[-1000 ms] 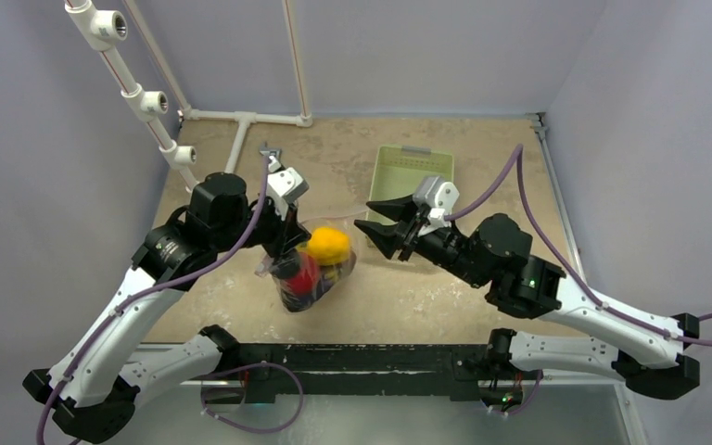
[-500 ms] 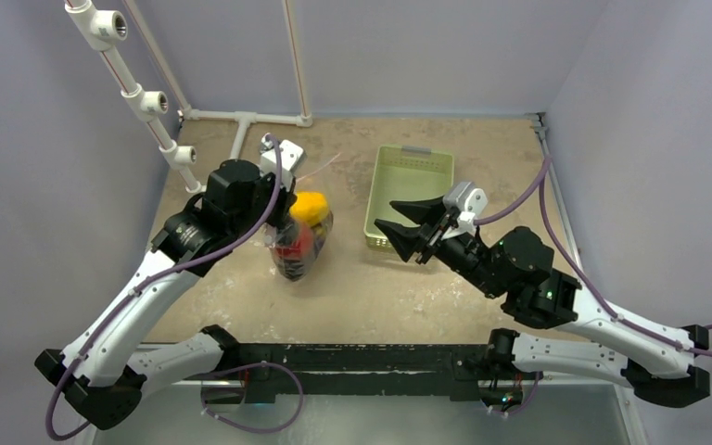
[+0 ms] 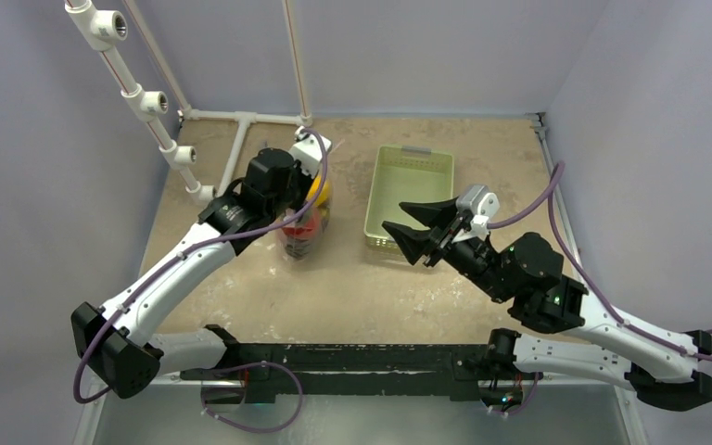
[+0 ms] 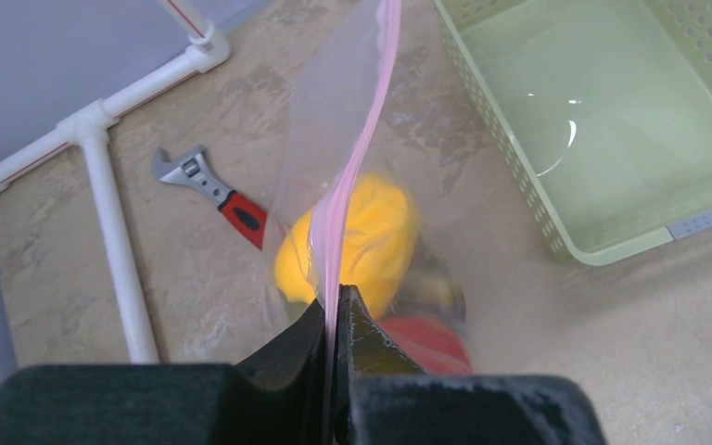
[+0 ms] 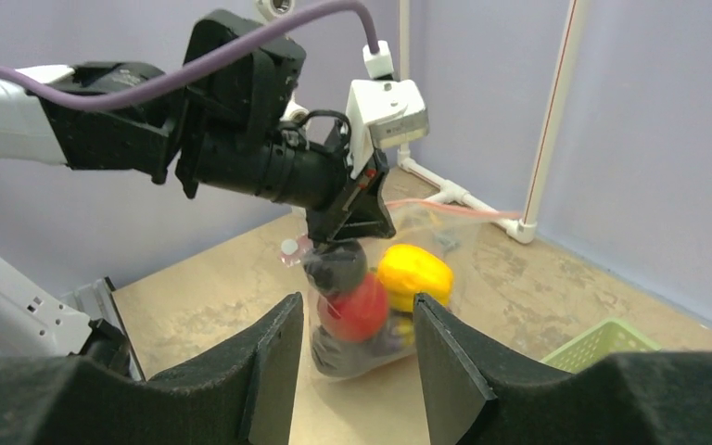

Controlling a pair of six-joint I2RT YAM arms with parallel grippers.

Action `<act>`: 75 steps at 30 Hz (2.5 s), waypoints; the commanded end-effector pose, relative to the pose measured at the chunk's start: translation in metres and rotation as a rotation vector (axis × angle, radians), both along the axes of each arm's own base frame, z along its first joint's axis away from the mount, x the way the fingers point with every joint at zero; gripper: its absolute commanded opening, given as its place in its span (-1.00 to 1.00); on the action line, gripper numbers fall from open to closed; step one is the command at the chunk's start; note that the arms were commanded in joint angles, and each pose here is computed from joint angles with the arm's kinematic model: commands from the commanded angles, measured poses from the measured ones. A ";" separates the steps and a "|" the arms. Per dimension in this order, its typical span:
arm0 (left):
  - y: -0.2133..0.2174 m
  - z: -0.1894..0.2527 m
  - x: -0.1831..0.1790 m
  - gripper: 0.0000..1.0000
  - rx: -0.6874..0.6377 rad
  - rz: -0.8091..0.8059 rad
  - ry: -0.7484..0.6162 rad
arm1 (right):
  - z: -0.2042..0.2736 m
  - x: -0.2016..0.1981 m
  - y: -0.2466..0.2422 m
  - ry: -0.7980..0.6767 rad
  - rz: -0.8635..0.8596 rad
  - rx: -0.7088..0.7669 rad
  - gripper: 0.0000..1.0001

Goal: Place the food in the zip-top bag and seal the zipper
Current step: Place the zipper food storage bag at the center of the board, then reset both arms

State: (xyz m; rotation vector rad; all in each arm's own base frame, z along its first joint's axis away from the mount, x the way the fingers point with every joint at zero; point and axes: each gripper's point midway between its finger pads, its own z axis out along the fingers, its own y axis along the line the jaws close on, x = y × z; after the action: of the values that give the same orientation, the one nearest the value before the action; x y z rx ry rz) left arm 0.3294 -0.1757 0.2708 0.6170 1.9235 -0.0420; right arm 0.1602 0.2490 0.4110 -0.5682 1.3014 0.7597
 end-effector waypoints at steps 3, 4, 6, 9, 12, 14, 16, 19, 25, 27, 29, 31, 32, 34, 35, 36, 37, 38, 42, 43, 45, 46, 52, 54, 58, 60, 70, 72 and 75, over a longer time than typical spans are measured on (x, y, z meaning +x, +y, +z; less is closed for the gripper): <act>-0.040 -0.010 -0.006 -1.00 -0.160 -0.086 -0.005 | 0.013 0.003 -0.008 0.007 -0.036 0.067 0.05; -0.044 -0.016 -0.011 -1.00 -0.181 -0.087 0.012 | 0.012 0.004 -0.009 0.024 -0.042 0.080 0.08; -0.051 -0.028 -0.020 -1.00 -0.207 -0.100 0.042 | 0.011 0.007 -0.011 0.050 -0.064 0.094 0.15; -0.059 -0.049 -0.035 -1.00 -0.224 -0.112 0.100 | 0.009 0.011 -0.014 0.094 -0.100 0.120 0.26; -0.066 -0.069 -0.051 -1.00 -0.225 -0.118 0.146 | 0.007 0.014 -0.016 0.127 -0.121 0.146 0.32; -0.066 -0.081 -0.059 -1.00 -0.224 -0.103 0.171 | 0.005 0.015 -0.016 0.145 -0.130 0.165 0.34; -0.064 -0.094 -0.065 -1.00 -0.219 -0.085 0.199 | 0.004 0.017 -0.017 0.169 -0.143 0.194 0.40; -0.055 -0.114 -0.069 -1.00 -0.195 -0.036 0.226 | -0.003 0.021 -0.014 0.217 -0.161 0.226 0.54; -0.026 -0.132 -0.067 -1.00 -0.114 0.094 0.216 | -0.023 0.028 0.003 0.290 -0.175 0.206 0.63; -0.015 -0.131 -0.064 -1.00 -0.086 0.149 0.208 | -0.031 0.031 0.007 0.309 -0.185 0.199 0.67; -0.006 -0.131 -0.063 -1.00 -0.066 0.201 0.200 | -0.038 0.032 0.011 0.330 -0.190 0.197 0.70; 0.000 -0.131 -0.062 -1.00 -0.062 0.230 0.193 | -0.046 0.036 0.011 0.354 -0.213 0.206 0.79; 0.001 -0.131 -0.062 -1.00 -0.062 0.241 0.193 | -0.050 0.037 0.009 0.364 -0.224 0.216 0.84; 0.003 -0.134 -0.062 -1.00 -0.052 0.260 0.199 | -0.055 0.040 0.008 0.382 -0.235 0.234 0.91; 0.003 -0.135 -0.062 -1.00 -0.051 0.266 0.208 | -0.057 0.042 0.007 0.391 -0.237 0.245 0.93; 0.002 -0.136 -0.063 -1.00 -0.050 0.266 0.217 | -0.058 0.044 0.007 0.396 -0.236 0.252 0.95; -0.001 -0.135 -0.063 -0.90 -0.056 0.257 0.226 | -0.060 0.046 0.007 0.406 -0.237 0.258 0.95; -0.004 -0.135 -0.065 -0.71 -0.065 0.244 0.235 | -0.063 0.049 0.006 0.418 -0.239 0.261 0.97; -0.018 -0.121 -0.071 -0.13 -0.139 0.164 0.245 | -0.074 0.056 0.010 0.464 -0.242 0.260 0.98; -0.020 -0.116 -0.073 -0.05 -0.156 0.144 0.246 | -0.077 0.058 0.011 0.472 -0.244 0.258 0.98; -0.026 -0.105 -0.077 0.07 -0.189 0.101 0.245 | -0.085 0.061 0.014 0.481 -0.237 0.242 0.98; -0.029 -0.100 -0.079 0.18 -0.204 0.078 0.244 | -0.090 0.064 0.015 0.491 -0.243 0.238 0.98; -0.037 -0.066 -0.091 0.80 -0.275 -0.013 0.231 | -0.114 0.079 0.021 0.551 -0.289 0.225 0.98; -0.034 -0.055 -0.092 0.88 -0.296 -0.001 0.218 | -0.121 0.084 0.019 0.575 -0.330 0.236 0.98; -0.026 -0.042 -0.091 0.93 -0.298 0.050 0.212 | -0.134 0.095 0.019 0.638 -0.420 0.225 0.98; -0.023 -0.039 -0.089 0.95 -0.291 0.074 0.217 | -0.139 0.101 0.022 0.659 -0.456 0.203 0.98; -0.009 -0.010 -0.086 0.98 -0.317 0.154 0.172 | -0.145 0.111 0.050 0.718 -0.461 0.094 0.98; 0.001 -0.006 -0.086 0.98 -0.311 0.172 0.138 | -0.141 0.112 0.048 0.710 -0.469 0.102 0.98; 0.014 -0.002 -0.088 0.98 -0.316 0.205 0.100 | -0.132 0.114 0.041 0.690 -0.493 0.125 0.98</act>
State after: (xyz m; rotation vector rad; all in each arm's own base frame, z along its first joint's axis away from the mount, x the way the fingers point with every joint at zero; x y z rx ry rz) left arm 0.2413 -0.1827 0.2453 0.2939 2.0893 -0.2822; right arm 0.2693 0.3000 0.2511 0.0816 1.9699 0.6270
